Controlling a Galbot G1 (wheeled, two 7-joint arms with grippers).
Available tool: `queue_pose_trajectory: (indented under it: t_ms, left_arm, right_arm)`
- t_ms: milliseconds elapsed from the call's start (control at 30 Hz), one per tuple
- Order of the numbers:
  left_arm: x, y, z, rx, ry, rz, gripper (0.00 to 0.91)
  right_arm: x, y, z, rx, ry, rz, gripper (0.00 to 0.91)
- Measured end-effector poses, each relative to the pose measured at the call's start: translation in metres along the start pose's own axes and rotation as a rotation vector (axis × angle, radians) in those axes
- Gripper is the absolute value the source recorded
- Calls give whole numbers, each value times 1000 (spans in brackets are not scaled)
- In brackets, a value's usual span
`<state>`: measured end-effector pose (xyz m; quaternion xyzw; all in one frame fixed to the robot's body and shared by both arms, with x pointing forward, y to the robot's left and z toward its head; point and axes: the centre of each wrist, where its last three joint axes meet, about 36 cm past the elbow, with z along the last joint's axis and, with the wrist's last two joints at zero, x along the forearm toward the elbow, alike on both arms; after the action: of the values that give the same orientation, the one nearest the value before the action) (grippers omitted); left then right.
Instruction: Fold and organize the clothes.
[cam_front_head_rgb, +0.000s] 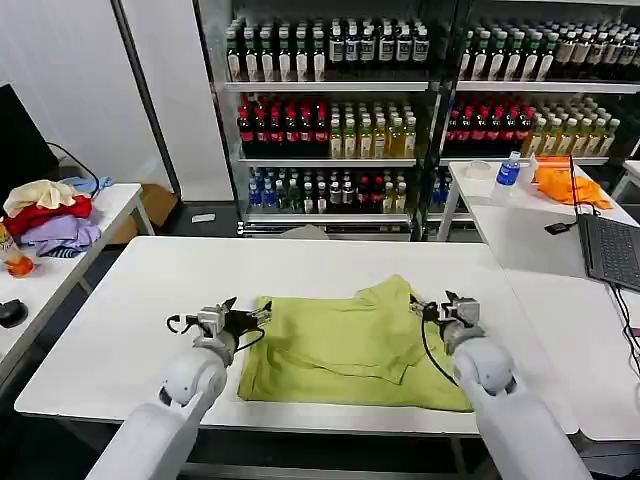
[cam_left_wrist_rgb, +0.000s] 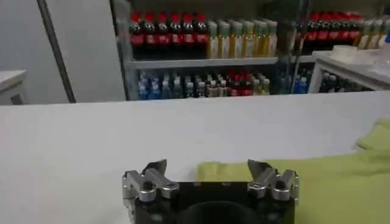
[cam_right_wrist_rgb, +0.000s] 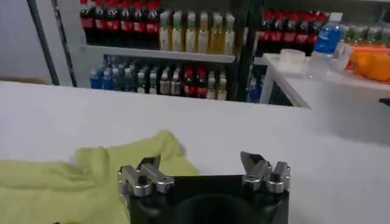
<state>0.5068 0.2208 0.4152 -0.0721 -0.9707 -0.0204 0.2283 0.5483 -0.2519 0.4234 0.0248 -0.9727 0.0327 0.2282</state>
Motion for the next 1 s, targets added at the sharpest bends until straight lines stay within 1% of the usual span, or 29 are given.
queue_pose_trajectory:
  t_ms: [367,467,500,533,567,600,633,667,1000]
  left_arm:
    - [-33,-14,-8,-12,21,-14,907]
    - [-39,-16,-10,-14,30,-18,907]
    - [-41,-16,-9,-15,33,-19,897]
    - [-42,-17,-9,-16,35,-23,736]
    - [-43,-17,-8,-14,40,-26,635]
    - [-44,-17,-8,-13,44,-26,343]
    - [-45,-18,-8,-12,46,-26,71]
    - [-46,-19,-7,-10,49,-26,40]
    - [-50,-22,1,16,85,-14,50]
  right_arm:
    - [-43,16,-18,-38,43,-19,907]
    - [-52,19,-19,-52,58,-24,907]
    - [-54,20,-19,-58,65,-24,846]
    - [-57,20,-19,-63,70,-24,574]
    - [-58,21,-19,-67,75,-24,433]
    - [-60,22,-18,-72,79,-24,191]
    - [-62,22,-18,-77,84,-24,50]
    - [-63,22,-17,-81,89,-23,0]
    - [-69,24,-16,-112,111,-30,0]
